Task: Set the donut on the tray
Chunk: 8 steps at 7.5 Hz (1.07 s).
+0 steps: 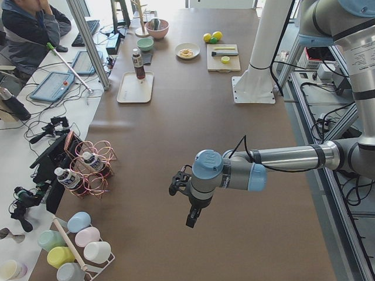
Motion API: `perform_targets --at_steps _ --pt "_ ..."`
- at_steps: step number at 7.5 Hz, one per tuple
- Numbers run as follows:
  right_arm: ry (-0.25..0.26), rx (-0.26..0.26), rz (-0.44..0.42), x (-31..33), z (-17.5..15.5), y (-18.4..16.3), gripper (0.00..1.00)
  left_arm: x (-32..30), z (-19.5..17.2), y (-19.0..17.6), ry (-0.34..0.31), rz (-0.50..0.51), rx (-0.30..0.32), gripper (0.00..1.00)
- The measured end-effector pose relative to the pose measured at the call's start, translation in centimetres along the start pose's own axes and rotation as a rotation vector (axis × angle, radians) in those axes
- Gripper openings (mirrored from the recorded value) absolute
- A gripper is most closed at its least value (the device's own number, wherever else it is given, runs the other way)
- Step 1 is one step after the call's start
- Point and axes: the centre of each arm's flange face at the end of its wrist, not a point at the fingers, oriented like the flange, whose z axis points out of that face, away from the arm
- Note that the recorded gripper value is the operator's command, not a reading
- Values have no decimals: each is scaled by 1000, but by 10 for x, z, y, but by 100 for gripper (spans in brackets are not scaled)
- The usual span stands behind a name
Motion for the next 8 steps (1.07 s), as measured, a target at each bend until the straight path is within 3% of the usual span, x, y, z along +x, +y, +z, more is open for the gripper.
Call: perform_targets --at_steps 6,8 --pt "6 -9 12 3 3 3 100 0 -1 -3 8 -1 14 97" --pt "2 -10 18 4 4 5 100 4 -1 -2 61 -15 20 97"
